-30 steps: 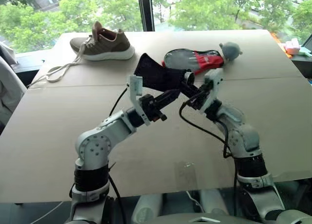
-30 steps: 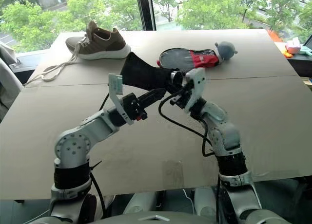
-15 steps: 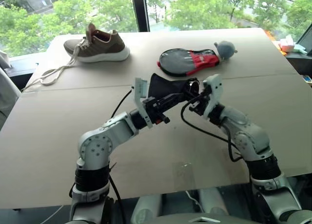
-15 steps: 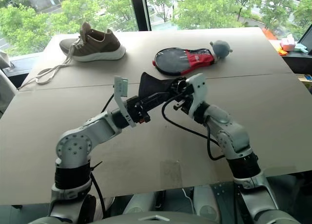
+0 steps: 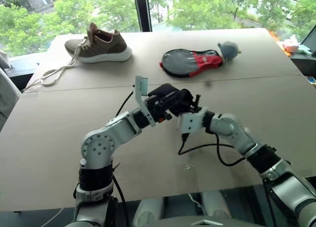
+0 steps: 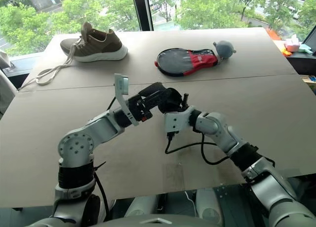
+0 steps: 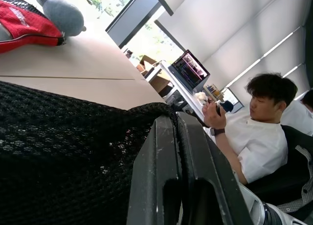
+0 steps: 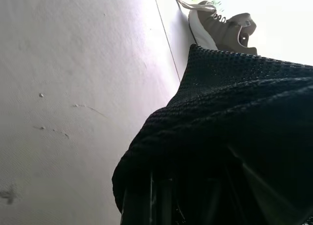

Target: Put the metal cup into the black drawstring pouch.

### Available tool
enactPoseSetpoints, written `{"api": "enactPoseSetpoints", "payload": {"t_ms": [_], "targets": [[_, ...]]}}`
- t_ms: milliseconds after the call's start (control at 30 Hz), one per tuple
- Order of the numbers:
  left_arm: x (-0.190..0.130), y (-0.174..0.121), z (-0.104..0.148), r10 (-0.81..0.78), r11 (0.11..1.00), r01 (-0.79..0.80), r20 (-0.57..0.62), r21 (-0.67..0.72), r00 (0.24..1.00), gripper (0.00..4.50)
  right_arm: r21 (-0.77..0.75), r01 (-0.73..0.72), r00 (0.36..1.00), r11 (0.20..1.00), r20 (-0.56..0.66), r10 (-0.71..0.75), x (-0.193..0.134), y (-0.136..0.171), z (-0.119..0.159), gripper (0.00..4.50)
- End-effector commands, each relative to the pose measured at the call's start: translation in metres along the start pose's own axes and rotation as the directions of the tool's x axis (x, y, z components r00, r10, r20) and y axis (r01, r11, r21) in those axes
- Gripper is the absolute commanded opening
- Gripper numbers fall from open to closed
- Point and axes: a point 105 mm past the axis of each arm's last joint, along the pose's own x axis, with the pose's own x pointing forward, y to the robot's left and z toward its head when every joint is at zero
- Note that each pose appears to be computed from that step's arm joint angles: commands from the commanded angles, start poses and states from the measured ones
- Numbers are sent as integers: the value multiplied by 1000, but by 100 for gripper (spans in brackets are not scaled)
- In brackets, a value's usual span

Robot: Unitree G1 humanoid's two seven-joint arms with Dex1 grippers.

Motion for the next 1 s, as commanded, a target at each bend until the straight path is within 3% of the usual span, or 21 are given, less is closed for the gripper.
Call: {"api": "enactPoseSetpoints", "payload": {"t_ms": [33, 100, 233, 433, 667, 767, 867, 1000], "targets": [[1, -10, 6, -48, 997, 47, 18, 62, 999, 0, 301, 20, 999, 953, -38, -9, -14, -13, -3, 172], [-2, -7, -1, -26, 997, 26, -5, 76, 1000, 0, 507, -14, 998, 862, -39, 40, -26, -17, 0, 190], [-5, 0, -5, 9, 997, -9, 1, 77, 1000, 0, 660, -98, 993, 745, 13, 119, -53, -29, 16, 190], [-5, 9, -9, 38, 996, -38, -1, 85, 999, 0, 783, -198, 977, 590, 109, 183, -94, -36, 33, 190], [-3, 8, -11, 22, 996, -22, -9, 82, 1000, 0, 851, -165, 986, 498, 161, 50, -108, -55, 43, 190], [-3, 7, -8, 20, 996, -19, -3, 84, 1000, 0, 837, -63, 996, 543, 84, -13, -115, -66, 31, 190], [-3, 7, -8, 19, 996, -19, -3, 84, 1000, 0, 711, 84, 996, 698, -63, -55, -122, -75, 3, 190], [-4, 7, -9, 19, 996, -18, -11, 85, 1000, 0, 513, 74, 992, 855, -129, -9, -128, -64, -18, 190]]}}
